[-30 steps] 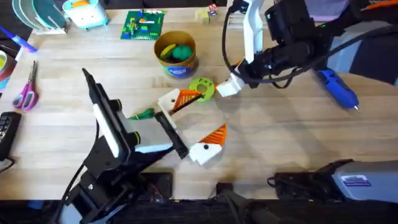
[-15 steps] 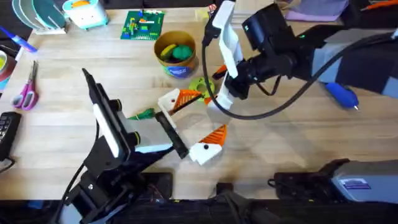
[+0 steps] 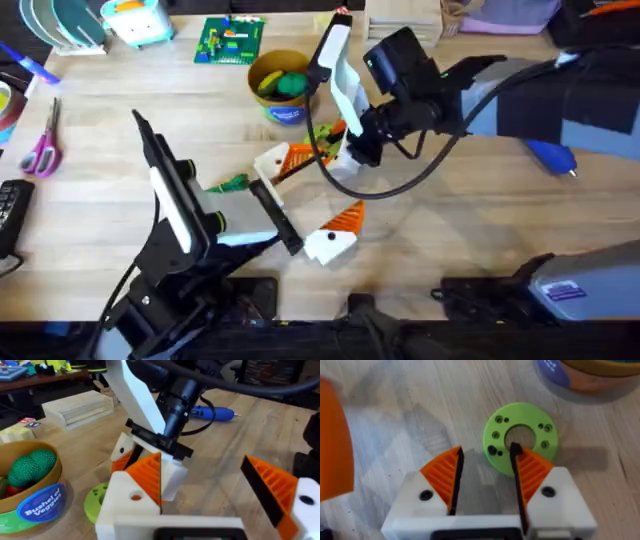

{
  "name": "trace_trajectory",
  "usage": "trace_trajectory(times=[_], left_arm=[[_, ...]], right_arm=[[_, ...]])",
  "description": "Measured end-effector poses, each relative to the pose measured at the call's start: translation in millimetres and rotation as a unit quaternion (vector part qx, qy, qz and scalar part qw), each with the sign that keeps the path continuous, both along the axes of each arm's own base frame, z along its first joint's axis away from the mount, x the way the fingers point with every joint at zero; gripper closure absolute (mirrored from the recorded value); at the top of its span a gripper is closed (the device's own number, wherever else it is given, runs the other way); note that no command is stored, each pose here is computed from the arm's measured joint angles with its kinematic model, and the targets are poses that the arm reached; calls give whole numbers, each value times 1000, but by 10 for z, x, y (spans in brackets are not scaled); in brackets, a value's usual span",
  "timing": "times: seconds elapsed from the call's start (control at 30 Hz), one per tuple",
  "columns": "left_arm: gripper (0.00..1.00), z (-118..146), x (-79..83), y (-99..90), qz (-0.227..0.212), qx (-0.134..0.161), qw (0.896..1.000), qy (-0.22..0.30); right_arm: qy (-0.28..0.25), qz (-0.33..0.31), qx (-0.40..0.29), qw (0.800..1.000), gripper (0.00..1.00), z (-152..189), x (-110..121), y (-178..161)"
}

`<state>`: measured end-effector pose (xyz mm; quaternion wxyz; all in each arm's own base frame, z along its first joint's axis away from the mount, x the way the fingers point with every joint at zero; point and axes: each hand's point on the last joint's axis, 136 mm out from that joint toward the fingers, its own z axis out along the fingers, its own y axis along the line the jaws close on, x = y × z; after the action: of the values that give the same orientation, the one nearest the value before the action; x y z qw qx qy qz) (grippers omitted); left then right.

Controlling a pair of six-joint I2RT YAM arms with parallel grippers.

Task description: Pick up the gripper from the table and insert it into the empty holder that is missing its gripper. Then pick up a screw, insert it into the mounting hole, and use the screwdriver to tighten it. Finally, clean up the table by picking up the vegetable and placing it into the bucket.

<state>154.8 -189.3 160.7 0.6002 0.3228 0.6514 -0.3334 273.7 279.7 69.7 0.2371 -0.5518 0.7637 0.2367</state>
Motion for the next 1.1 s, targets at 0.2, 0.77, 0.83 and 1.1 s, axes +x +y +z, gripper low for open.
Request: trace_trajectory(times=[0.2,0.77,0.83,1.1], left_arm=[[8,0,0,0,0,0,1000,0],[8,0,0,0,0,0,1000,0],[8,1,0,0,0,0,1000,0],[8,1,0,0,0,0,1000,0]], right_arm=[[-7,7,-8,1000,529,-81,-7,72],[-30,-4,-23,999,777,-147,99,68],[-31,-4,-23,999,789,-147,104,70],[-33,-3,-23,999,839,-152,115,80]])
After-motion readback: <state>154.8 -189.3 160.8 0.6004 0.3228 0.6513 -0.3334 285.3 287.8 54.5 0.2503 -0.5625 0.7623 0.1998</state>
